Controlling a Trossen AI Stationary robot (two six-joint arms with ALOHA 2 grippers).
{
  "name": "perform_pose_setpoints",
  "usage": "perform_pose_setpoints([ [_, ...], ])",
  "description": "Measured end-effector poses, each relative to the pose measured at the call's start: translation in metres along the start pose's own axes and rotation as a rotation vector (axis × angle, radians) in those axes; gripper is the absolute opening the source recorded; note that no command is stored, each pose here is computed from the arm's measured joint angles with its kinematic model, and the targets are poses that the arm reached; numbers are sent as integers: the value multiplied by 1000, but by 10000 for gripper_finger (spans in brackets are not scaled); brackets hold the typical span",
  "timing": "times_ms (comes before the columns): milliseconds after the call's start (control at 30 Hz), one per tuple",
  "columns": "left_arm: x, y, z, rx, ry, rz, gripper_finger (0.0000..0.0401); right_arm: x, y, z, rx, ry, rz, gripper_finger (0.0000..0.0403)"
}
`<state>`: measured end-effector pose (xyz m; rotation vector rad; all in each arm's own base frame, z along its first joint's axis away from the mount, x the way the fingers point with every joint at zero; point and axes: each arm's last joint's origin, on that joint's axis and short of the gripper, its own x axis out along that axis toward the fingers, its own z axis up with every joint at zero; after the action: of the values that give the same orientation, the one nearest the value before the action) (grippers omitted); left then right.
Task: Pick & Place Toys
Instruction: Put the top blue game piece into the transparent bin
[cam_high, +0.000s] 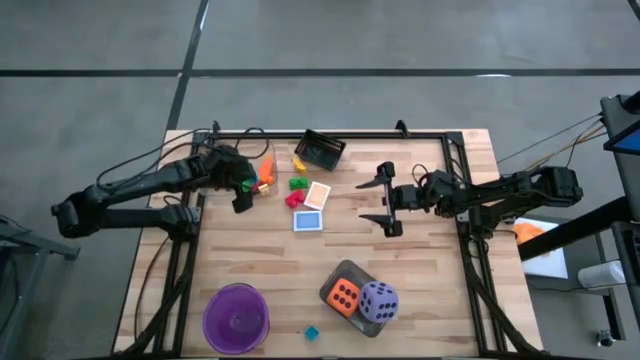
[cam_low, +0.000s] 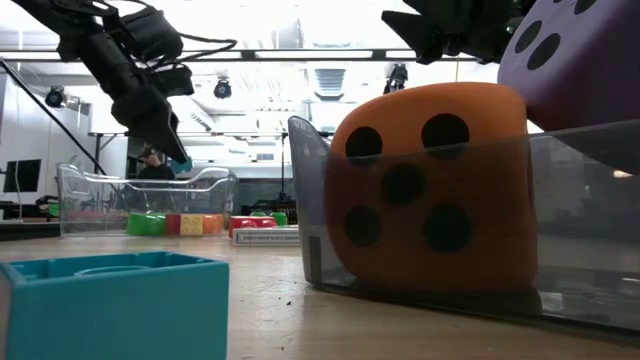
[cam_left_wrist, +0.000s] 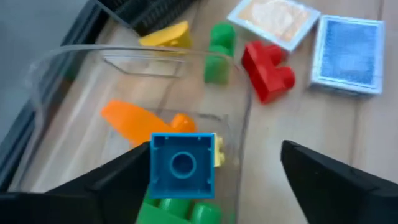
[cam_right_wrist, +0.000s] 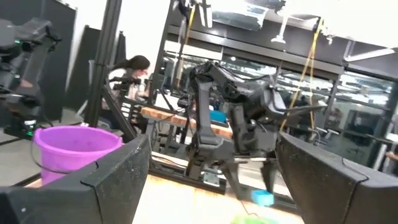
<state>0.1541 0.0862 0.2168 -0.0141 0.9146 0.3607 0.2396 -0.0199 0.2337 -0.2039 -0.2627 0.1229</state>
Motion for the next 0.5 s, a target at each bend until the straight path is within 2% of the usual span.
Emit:
perform_pose_setpoints([
  [67,0,-1,1,-8,-11,-30,325,2,-1,0,0,24,-20,339],
  [167,0,-3,2,-11,-20,-41,324,11,-5,2,-3,85,-46,339],
  [267,1,-3,4,-7,-38,-26,347,23,-8,0,0,132,-60,339],
  [400,13,-3,1,-1,31,-19,391,41,-11,-8,2,157,-58,339],
  [500,27,-4,-2,1,104,-37,388,55,-13,-18,8,184,-53,339],
])
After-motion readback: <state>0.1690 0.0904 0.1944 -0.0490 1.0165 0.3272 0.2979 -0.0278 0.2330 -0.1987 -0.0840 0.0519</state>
